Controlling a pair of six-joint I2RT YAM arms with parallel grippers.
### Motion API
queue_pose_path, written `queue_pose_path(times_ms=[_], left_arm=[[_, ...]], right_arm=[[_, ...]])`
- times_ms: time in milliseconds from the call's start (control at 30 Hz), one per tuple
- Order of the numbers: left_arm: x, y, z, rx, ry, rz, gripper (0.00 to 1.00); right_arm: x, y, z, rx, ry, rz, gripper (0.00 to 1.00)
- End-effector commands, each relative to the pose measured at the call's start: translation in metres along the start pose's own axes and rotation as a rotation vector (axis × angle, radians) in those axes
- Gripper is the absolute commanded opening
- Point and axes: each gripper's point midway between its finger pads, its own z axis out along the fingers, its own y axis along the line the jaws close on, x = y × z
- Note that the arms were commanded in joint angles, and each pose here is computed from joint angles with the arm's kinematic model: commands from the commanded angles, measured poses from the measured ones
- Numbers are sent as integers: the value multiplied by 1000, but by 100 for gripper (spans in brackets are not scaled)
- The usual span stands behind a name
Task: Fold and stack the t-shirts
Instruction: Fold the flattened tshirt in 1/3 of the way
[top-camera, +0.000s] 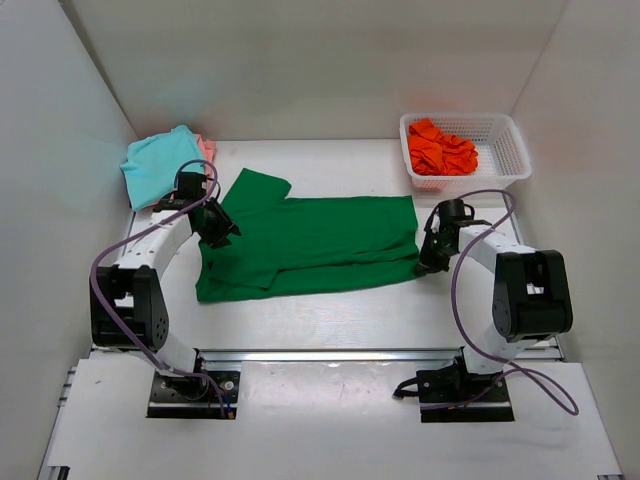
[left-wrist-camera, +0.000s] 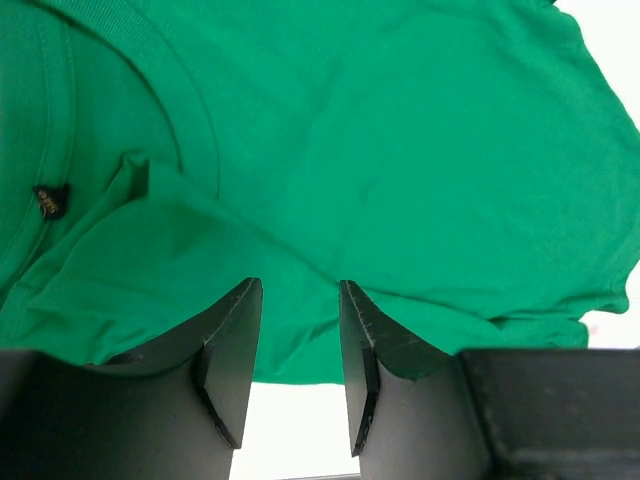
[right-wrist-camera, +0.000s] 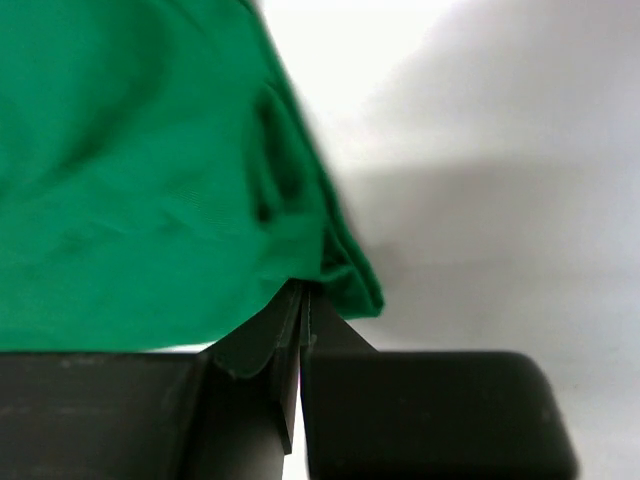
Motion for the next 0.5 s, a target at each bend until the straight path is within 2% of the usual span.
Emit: queue_pose_path(times_ms=[0, 167, 400, 467], left_arm=[[-15, -17, -5, 60, -32, -7, 48], [-15, -16, -2, 56, -23, -9, 48], [-16, -13, -6, 55, -32, -9, 48], [-16, -14, -9, 62, -37, -6, 47]], right_arm=[[25, -14, -5, 30, 52, 30, 0], [45, -25, -2, 41, 90, 48, 1], [83, -35, -15, 100, 208, 1, 0], [75, -32, -26, 98, 172, -2, 0]])
